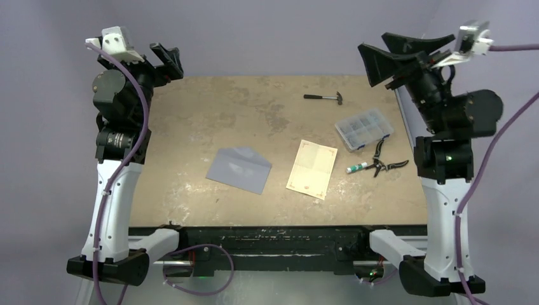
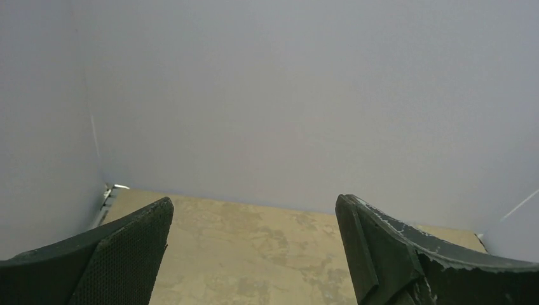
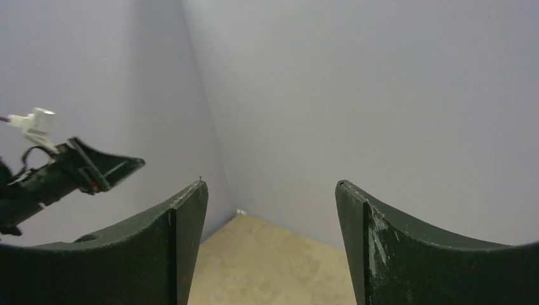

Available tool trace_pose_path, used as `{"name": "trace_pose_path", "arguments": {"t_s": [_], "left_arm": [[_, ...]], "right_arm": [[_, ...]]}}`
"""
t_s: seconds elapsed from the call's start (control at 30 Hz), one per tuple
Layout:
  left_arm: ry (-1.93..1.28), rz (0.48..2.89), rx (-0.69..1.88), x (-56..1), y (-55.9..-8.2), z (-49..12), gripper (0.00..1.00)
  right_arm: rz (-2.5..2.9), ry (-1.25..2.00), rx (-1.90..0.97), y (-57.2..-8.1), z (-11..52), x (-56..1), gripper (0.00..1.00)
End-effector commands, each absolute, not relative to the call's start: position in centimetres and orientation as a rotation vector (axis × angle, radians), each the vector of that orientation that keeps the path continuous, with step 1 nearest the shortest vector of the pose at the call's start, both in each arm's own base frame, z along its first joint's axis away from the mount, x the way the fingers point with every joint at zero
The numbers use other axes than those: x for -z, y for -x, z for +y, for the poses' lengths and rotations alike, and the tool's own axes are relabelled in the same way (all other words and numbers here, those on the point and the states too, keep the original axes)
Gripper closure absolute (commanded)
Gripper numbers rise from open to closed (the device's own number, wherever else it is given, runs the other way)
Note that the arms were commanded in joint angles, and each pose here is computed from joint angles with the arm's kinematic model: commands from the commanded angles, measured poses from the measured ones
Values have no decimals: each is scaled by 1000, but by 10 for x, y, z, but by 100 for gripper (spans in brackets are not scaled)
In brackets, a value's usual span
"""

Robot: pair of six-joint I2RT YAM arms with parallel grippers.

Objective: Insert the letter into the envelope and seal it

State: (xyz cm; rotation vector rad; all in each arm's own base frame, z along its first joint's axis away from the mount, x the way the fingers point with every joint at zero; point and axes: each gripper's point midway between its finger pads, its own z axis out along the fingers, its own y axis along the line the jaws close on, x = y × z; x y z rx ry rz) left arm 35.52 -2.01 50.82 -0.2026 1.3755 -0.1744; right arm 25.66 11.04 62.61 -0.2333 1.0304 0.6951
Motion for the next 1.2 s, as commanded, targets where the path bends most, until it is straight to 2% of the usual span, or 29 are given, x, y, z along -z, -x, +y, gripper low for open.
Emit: {"name": "trace_pose_path", "arguments": {"t_s": [0.0, 0.2, 0.37, 0.53, 0.63, 0.8, 0.97, 1.03, 1.17], "left_arm": [[177, 1347, 277, -506, -352, -34, 1], [312, 1447, 544, -443, -369, -61, 1], [302, 1511, 695, -395, -379, -85, 2], [223, 1746, 693, -336, -389, -101, 4], [135, 1868, 827, -297, -388, -128, 1], [88, 1966, 970, -253, -377, -158, 1], [64, 2040, 995, -227, -369, -178, 2], [60, 2055, 991, -221, -368, -184, 8], [53, 2072, 980, -213, -369, -192, 9]], "right_arm": [[1306, 17, -717, -312, 99, -549, 23], [1640, -190, -600, -350, 78, -403, 25], [1829, -366, -497, -351, 59, -314, 18], [2068, -474, -353, -338, 43, -223, 16], [2161, -505, -258, -327, 31, -164, 16], [2178, -354, -477, -327, 67, -134, 16], [2220, -409, -477, -340, 67, -104, 18], [2230, -418, -485, -345, 68, -91, 21], [2247, -407, -503, -357, 73, -70, 28]]}}
